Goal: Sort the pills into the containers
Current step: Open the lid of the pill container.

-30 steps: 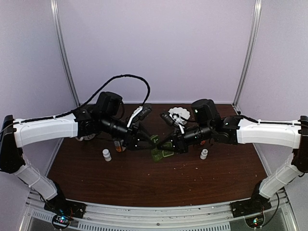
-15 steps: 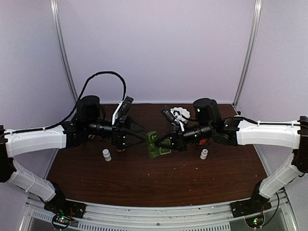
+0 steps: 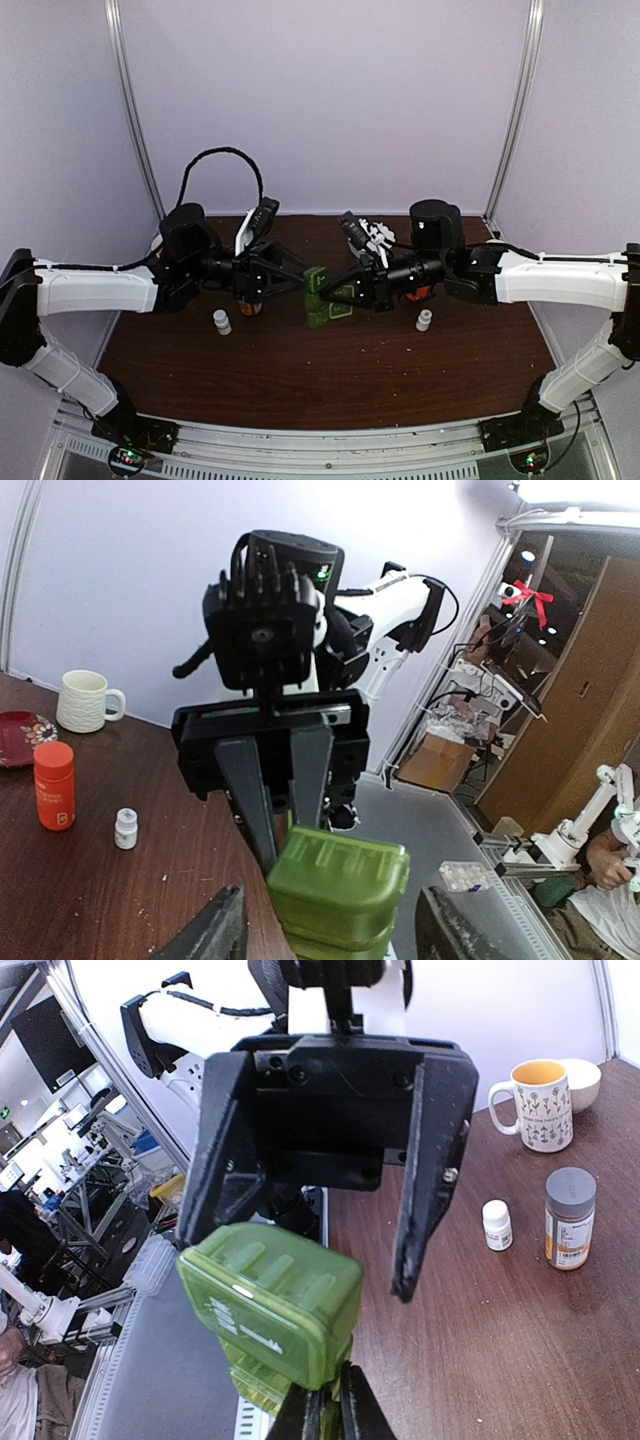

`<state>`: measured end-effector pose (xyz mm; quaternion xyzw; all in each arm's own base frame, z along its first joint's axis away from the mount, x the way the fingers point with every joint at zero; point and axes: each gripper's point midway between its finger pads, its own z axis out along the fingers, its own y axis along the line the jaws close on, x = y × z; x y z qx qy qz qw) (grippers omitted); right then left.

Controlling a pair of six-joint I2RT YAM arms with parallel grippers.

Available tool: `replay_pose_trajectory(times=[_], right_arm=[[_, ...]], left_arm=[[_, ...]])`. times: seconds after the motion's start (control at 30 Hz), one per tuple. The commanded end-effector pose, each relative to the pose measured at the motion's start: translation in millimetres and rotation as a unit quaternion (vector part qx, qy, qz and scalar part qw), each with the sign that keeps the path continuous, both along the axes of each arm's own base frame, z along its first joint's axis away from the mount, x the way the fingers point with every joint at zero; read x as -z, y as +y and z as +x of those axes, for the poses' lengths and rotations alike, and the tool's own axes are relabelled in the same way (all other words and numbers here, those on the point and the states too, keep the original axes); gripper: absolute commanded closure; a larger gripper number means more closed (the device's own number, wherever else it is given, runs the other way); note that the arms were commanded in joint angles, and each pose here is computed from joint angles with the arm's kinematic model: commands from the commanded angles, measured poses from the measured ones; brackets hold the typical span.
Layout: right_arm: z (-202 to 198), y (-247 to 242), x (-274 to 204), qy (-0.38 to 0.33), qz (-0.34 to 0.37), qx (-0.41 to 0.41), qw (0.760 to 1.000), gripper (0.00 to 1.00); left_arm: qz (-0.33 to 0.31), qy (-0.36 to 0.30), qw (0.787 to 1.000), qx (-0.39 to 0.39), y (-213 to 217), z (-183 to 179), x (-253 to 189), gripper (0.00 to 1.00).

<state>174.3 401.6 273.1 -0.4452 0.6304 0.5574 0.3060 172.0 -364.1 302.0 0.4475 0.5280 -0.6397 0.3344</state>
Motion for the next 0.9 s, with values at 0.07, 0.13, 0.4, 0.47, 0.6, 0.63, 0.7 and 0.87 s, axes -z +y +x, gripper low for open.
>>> replay_pose_trajectory(times=[0.07, 0.13, 0.4, 0.47, 0.6, 0.63, 0.7, 0.87], right_arm=[[-12.0, -0.3, -27.0, -0.024, 0.047, -0.026, 0.998, 0.97], [-11.0, 1.7, -27.9, -0.023, 0.046, -0.028, 0.998, 0.97], [-6.7, 6.6, -22.8, -0.017, 0.037, -0.026, 0.999, 0.97], [-6.7, 6.9, -23.0, -0.016, 0.038, -0.026, 0.999, 0.97], [-5.7, 8.0, -25.0, -0.017, 0.041, -0.025, 0.999, 0.97], [-5.5, 8.6, -25.1, -0.016, 0.041, -0.025, 0.999, 0.97], [-3.6, 9.5, -24.3, -0.014, 0.040, -0.022, 0.999, 0.98], [-0.4, 10.9, -23.3, -0.010, 0.039, -0.014, 0.999, 0.98]], left_arm=[[-0.052, 0.002, 0.998, 0.045, 0.4, -6.4, -25.1, 0.41], [-0.058, 0.008, 0.997, 0.051, 0.2, -6.8, -26.1, 0.43], [-0.055, 0.020, 0.997, 0.050, -1.8, -4.2, -22.4, 0.51], [-0.053, 0.021, 0.997, 0.050, -2.3, -3.8, -21.2, 0.51], [-0.045, 0.028, 0.997, 0.051, -5.1, -1.2, -15.7, 0.57], [-0.043, 0.030, 0.997, 0.052, -5.8, -1.3, -14.4, 0.58], [-0.041, 0.032, 0.997, 0.052, -6.7, -1.1, -12.8, 0.57], [-0.030, 0.036, 0.998, 0.047, -8.6, 0.1, -5.7, 0.53]])
